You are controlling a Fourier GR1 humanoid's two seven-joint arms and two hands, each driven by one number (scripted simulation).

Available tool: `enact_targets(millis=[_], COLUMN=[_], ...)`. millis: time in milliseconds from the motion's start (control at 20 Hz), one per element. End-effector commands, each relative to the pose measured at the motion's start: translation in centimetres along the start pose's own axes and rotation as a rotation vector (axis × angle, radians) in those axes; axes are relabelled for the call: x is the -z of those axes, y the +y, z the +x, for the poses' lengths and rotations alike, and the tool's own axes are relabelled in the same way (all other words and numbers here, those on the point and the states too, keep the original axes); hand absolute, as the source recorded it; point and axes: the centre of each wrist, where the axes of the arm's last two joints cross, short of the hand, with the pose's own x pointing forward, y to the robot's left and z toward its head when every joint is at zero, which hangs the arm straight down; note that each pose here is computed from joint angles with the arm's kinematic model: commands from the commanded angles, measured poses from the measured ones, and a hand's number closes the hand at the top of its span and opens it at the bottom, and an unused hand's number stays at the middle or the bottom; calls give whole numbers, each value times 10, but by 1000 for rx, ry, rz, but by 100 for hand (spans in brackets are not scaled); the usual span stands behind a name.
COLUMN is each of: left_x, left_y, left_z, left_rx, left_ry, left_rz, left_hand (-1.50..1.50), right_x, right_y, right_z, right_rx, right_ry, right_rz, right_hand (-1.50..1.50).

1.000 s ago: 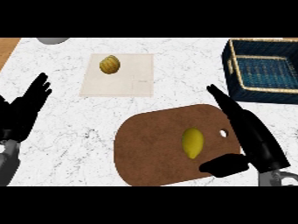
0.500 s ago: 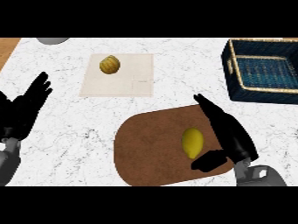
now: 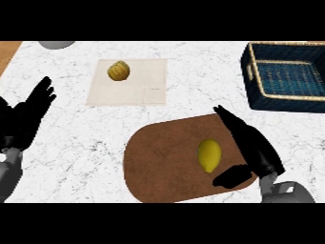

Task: Pick the lemon from the cutting board and place it in the basket

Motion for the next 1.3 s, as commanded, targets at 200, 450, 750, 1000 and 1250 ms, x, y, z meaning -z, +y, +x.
enact_targets(millis=[200, 450, 750, 1000, 1250], left_x=[-9, -2, -1, -5, -4], left_y=[-3, 11, 5, -12, 2], left_z=[-3, 9, -2, -7, 2], left_rx=[-31, -32, -25, -35, -23], left_ry=[4, 10, 17, 10, 12], left_rz=[-4, 7, -4, -4, 9], left_hand=[0, 0, 0, 0, 0], right_x=[-6, -5, -8, -4, 19], right_y=[9, 31, 32, 51, 48], right_z=[-3, 6, 4, -14, 3], right_rx=[35, -28, -55, -103, -221], right_ry=[-61, -41, -13, 1, -8], right_rz=[49, 38, 26, 40, 89], right_hand=[-150, -150, -150, -150, 150])
